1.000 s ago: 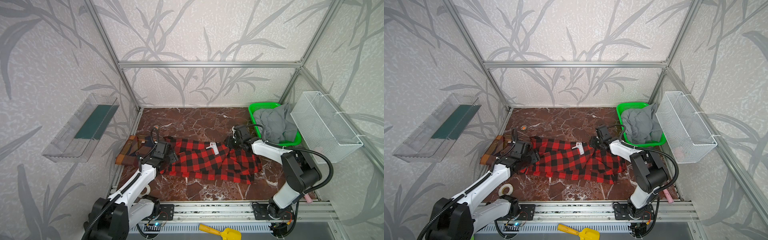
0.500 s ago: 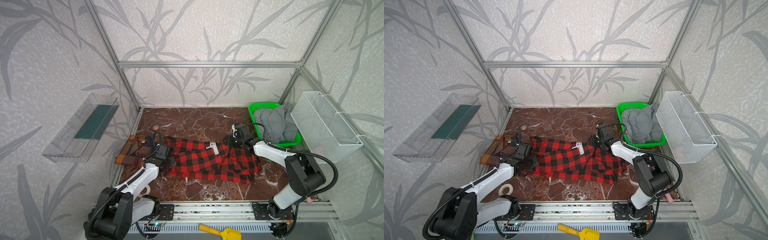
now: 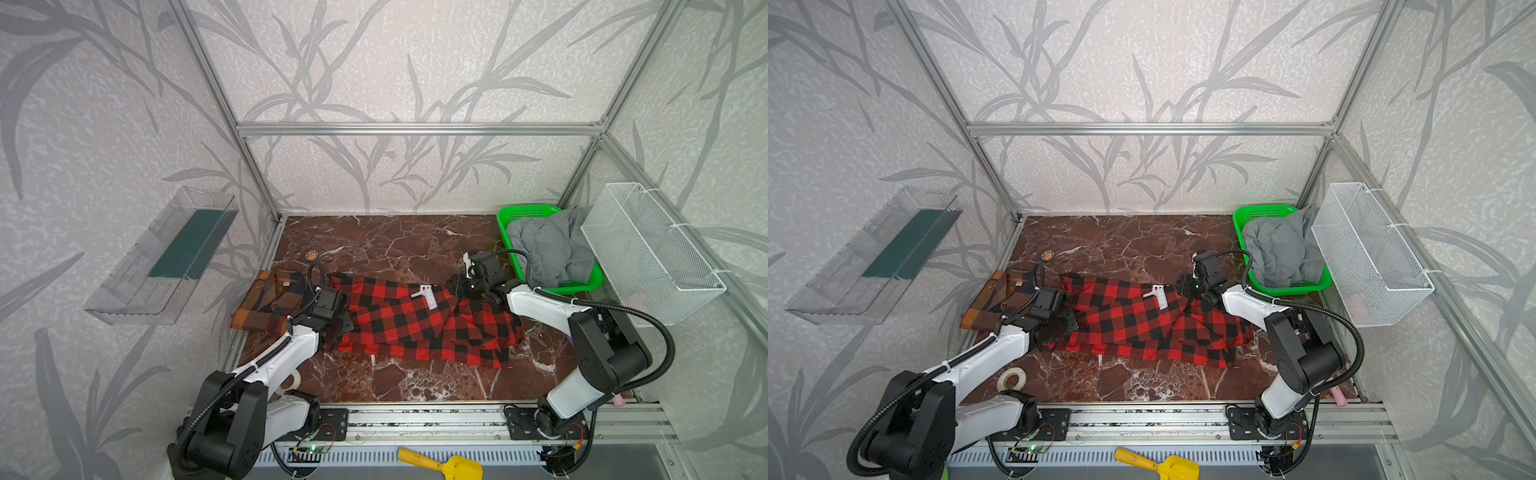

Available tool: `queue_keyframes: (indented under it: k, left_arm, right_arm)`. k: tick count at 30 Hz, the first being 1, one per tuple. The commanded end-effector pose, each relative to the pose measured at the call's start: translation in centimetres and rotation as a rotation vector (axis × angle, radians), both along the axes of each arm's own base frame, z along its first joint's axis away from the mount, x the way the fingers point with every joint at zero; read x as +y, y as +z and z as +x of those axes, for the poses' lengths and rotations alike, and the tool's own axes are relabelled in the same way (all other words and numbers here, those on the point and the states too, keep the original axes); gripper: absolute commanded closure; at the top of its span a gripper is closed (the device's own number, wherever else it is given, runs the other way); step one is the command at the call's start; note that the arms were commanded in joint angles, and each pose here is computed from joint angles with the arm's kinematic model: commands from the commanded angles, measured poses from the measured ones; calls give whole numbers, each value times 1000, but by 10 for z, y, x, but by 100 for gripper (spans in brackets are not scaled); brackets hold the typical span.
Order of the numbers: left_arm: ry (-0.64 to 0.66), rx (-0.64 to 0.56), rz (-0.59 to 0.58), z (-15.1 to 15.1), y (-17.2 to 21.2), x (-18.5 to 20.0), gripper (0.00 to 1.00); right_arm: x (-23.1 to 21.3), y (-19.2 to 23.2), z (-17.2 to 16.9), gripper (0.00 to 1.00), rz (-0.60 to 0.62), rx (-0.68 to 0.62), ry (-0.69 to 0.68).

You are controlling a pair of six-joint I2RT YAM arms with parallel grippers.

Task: Fold and stack the long sleeve shirts

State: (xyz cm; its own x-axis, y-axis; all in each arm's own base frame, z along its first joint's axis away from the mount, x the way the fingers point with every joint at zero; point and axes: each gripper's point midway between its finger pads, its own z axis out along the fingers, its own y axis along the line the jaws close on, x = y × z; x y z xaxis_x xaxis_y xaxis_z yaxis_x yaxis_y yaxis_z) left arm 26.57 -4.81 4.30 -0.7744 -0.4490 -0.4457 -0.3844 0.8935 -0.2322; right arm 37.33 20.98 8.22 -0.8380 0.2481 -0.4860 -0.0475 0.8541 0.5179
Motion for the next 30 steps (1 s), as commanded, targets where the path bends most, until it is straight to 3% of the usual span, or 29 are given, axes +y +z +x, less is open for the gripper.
queue_keyframes:
  k: [1,11,21,30]
  left_arm:
    - [-3,-23,30,3,15,4,82]
    - [-59,-93,63,21,57,0,94]
    - [-121,-223,124,69,114,-7,100]
    - [-160,-199,127,100,90,-20,100]
  right_arm:
    - [-1,12,0,50,15,-39,-4]
    - [-7,1,-2,50,11,-10,-49]
    - [-14,2,-4,54,-11,-19,-65]
    - [-20,-2,-7,57,-38,-10,-72]
